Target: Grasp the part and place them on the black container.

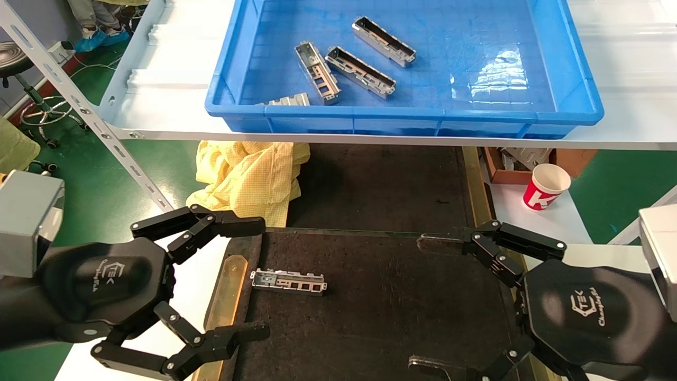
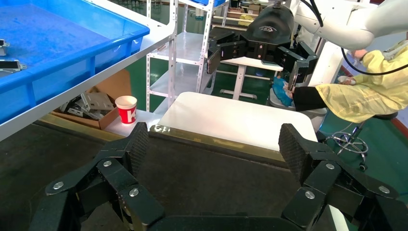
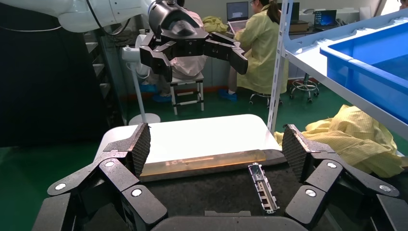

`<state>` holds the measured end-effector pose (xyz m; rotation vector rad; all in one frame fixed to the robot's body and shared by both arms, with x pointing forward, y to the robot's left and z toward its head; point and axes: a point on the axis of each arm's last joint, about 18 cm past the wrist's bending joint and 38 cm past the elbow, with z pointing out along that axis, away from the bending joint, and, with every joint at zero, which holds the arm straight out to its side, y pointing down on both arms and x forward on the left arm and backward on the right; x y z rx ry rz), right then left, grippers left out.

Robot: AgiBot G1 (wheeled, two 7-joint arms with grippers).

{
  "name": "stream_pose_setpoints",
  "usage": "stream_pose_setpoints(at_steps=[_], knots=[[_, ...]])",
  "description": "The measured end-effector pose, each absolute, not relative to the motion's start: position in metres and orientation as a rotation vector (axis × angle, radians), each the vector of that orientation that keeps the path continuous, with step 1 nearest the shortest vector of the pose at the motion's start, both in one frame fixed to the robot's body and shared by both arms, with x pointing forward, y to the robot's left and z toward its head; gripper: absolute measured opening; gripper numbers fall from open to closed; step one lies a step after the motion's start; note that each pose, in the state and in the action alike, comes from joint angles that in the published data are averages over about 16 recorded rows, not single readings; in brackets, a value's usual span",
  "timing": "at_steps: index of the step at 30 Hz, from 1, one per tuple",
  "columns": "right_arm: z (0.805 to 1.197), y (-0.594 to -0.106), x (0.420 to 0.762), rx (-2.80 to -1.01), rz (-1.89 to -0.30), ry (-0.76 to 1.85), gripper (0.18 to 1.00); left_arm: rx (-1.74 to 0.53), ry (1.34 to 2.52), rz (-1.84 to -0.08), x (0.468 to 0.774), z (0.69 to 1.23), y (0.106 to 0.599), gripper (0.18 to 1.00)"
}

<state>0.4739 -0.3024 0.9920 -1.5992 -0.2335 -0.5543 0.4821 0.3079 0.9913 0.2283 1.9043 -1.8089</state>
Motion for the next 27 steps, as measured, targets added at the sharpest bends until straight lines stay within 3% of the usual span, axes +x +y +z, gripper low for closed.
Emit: stream_pose_setpoints(at_steps=[27], knots=[[0.9919,-0.3020,0.4761,-1.594,-0.552,-0.230,1.001,0.228,1.904,-1.809,0.4821,0.9913,0.3079,1.001]])
